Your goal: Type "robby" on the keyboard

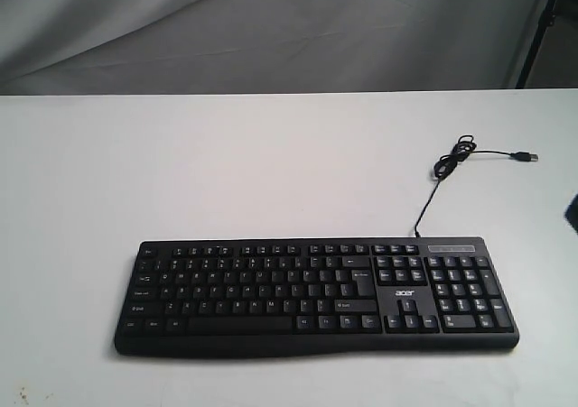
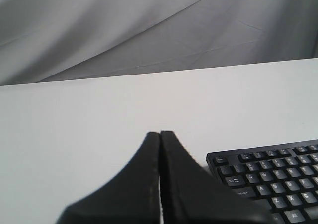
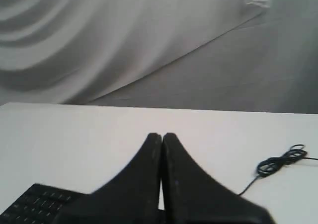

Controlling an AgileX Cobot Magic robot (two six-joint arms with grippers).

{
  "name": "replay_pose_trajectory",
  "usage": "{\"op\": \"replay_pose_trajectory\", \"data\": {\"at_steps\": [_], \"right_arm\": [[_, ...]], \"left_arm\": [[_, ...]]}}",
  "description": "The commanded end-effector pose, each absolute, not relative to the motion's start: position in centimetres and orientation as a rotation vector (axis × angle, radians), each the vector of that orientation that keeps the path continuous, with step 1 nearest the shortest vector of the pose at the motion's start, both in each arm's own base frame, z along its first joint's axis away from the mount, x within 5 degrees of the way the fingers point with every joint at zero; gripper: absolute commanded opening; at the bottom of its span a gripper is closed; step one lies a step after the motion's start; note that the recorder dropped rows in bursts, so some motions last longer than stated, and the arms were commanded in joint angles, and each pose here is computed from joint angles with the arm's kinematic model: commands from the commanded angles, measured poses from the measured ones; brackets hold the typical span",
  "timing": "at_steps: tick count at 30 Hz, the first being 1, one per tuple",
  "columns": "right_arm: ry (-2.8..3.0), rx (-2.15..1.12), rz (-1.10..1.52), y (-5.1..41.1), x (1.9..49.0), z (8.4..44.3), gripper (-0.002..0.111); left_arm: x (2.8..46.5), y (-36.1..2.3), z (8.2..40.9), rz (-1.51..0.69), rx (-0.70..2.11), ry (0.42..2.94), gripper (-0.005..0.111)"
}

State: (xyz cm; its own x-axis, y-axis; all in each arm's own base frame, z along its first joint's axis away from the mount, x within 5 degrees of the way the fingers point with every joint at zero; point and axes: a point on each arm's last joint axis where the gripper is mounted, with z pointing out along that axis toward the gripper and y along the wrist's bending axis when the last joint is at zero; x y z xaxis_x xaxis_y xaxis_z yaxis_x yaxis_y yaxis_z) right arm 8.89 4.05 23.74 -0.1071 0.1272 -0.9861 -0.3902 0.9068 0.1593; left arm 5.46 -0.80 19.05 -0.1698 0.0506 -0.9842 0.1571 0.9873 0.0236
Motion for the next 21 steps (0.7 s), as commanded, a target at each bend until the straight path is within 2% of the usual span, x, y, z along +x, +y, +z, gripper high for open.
{"op": "replay_pose_trajectory", "data": {"at_steps": [1,8,21], "right_arm": [[1.602,-0.114,0.373,2.5,8.1,23.6,0.000],[1.594,-0.085,0.266,1.7,6.3,23.4,0.000],[1.605,-0.009,0.188,0.9,6.7,22.0,0.000]], "left_arm": [[5.5,-0.8,19.0,-0.098,0.161,1.734,0.000],[5.5,-0.8,19.0,-0.098,0.161,1.734,0.000],[5.5,-0.8,19.0,-0.098,0.161,1.734,0.000]]}}
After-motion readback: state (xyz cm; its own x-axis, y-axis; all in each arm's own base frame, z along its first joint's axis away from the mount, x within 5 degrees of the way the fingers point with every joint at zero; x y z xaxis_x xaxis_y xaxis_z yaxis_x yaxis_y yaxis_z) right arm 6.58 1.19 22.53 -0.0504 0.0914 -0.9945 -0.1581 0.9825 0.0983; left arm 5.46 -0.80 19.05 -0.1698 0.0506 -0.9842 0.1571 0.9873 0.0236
